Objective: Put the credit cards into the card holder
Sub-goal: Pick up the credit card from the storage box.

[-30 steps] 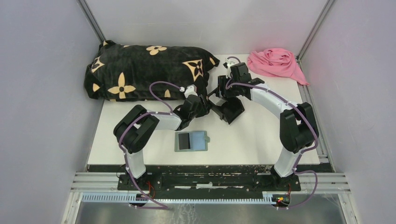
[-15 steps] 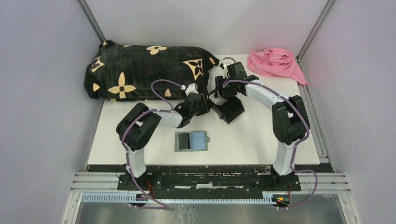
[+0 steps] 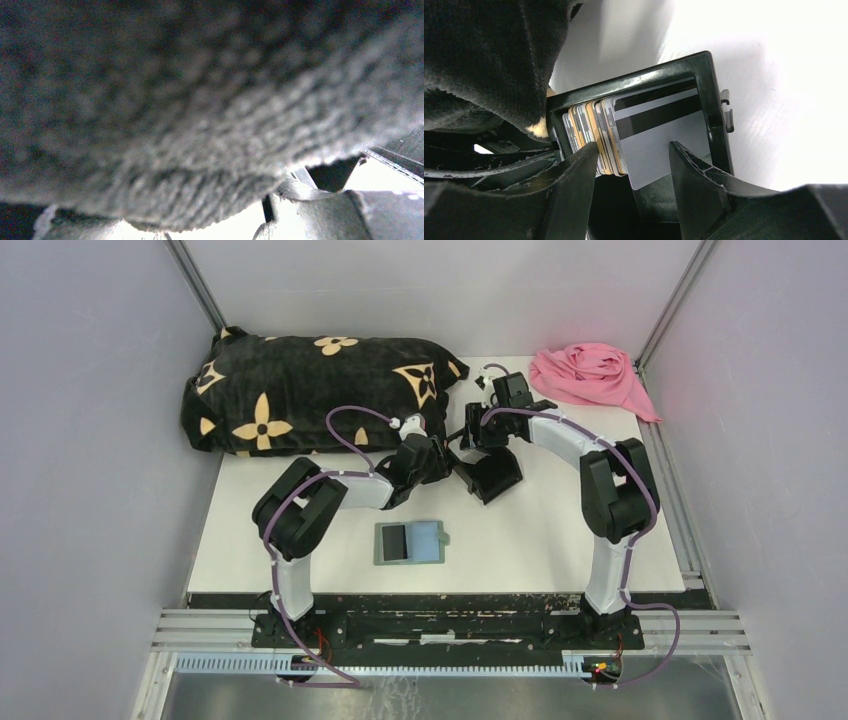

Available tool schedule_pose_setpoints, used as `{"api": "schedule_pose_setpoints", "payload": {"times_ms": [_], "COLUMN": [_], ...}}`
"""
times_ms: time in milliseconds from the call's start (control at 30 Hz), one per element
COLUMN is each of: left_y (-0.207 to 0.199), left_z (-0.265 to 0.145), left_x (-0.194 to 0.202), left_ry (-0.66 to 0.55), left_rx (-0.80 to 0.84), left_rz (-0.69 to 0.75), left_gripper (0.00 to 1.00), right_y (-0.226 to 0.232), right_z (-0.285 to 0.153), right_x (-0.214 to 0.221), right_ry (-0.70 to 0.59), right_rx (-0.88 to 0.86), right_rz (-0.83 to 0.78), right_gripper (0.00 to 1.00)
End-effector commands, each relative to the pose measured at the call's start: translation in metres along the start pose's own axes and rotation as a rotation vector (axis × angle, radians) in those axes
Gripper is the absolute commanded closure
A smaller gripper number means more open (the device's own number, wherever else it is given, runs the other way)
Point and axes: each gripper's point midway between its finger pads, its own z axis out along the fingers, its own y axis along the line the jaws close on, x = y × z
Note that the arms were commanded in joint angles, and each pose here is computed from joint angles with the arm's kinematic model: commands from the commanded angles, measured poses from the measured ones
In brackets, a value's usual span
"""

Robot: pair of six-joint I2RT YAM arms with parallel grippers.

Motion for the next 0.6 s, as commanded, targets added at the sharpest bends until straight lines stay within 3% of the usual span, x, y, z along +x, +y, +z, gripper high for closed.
{"api": "schedule_pose_setpoints", "payload": {"times_ms": [0,567], "left_y": [-0.008,-0.012], "left_z": [0.008,0.009], "left_x": [-0.015,-0.016], "left_ry": [-0.029,-0.021], "left_rx": [0.016,0.028], "left_rz": [0.015,0.011], "left_gripper": [0.50,0.51], "right_y": [0.010,0.031], "right_z": [0.006,-0.018], "right_x": [0.005,-0.006], "right_ry": [0.012,-0.037], "right_rx": [-0.062,-0.103], "right_rz": [0.027,0.040], "right_gripper": [0.41,0.54]}}
